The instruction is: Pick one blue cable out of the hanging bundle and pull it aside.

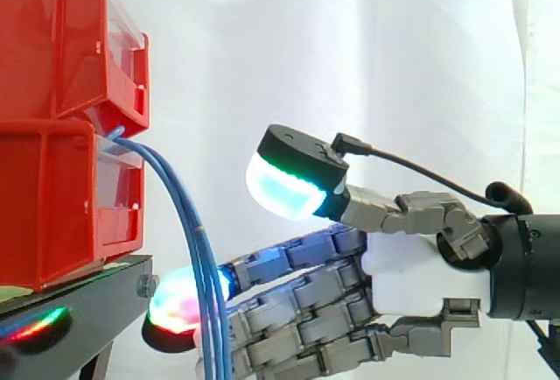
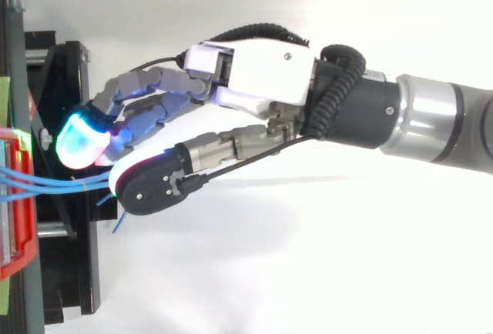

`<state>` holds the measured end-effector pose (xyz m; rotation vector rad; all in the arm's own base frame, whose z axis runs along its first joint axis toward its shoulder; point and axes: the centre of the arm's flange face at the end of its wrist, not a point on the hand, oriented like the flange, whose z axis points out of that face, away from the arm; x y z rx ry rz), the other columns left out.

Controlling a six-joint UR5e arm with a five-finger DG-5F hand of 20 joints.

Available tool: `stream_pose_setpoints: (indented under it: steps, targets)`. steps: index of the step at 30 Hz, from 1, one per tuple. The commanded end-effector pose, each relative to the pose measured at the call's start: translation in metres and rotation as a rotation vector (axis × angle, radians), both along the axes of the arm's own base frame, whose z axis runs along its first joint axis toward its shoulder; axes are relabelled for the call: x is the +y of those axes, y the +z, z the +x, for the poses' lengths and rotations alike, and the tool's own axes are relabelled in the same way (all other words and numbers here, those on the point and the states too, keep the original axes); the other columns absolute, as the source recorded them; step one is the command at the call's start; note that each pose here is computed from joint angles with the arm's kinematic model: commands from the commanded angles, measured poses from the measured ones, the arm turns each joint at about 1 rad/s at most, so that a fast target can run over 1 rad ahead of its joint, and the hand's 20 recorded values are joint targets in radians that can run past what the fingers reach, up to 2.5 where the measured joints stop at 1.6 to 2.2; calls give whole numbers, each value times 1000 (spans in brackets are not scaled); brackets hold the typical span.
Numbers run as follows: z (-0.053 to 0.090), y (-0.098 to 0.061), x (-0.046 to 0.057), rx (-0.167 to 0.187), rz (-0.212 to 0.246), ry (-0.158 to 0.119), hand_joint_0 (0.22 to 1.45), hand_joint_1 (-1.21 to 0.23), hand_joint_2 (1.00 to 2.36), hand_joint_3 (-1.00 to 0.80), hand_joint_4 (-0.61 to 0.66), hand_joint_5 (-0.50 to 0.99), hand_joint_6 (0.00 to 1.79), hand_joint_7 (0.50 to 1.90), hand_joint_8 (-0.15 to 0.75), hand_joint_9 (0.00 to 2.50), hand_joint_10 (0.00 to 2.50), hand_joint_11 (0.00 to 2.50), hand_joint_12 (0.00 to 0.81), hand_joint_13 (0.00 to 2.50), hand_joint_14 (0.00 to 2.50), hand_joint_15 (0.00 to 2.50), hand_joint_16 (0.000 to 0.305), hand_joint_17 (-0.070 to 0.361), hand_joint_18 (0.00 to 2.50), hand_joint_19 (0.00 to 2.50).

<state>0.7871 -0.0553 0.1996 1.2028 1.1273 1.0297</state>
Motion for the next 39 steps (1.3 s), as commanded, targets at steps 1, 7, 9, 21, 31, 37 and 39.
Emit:
stream_pose_setpoints:
  steps: [1,7,9,21,31,37,39]
  targets:
    - [9,-5,3,-20,3,4,577,-583,1004,-443,304,-147,502,771,292,740,7,193,301,618,9,230,35,79,400,149]
    - [10,-4,15,-25,-3,21,578,-584,1004,-446,306,-143,502,791,291,743,7,199,298,625,10,239,35,79,405,155]
    - [10,-5,18,-24,-4,26,577,-584,1004,-445,309,-142,503,800,293,743,7,194,299,628,9,233,35,79,406,156]
    - [10,-6,29,-16,-3,44,577,-580,1004,-446,315,-122,503,901,290,773,7,221,299,650,10,253,36,80,429,169]
    - [10,-5,28,-15,-1,52,583,-579,1004,-446,310,-100,503,1006,291,797,9,255,296,687,11,273,36,81,456,186]
    - [9,-6,21,-11,0,53,585,-581,1005,-445,307,-93,503,1056,293,815,9,255,297,702,12,284,36,81,464,183]
    - [9,-5,20,-10,2,63,585,-582,1005,-446,297,-90,503,1070,293,824,9,256,296,706,12,285,36,81,466,191]
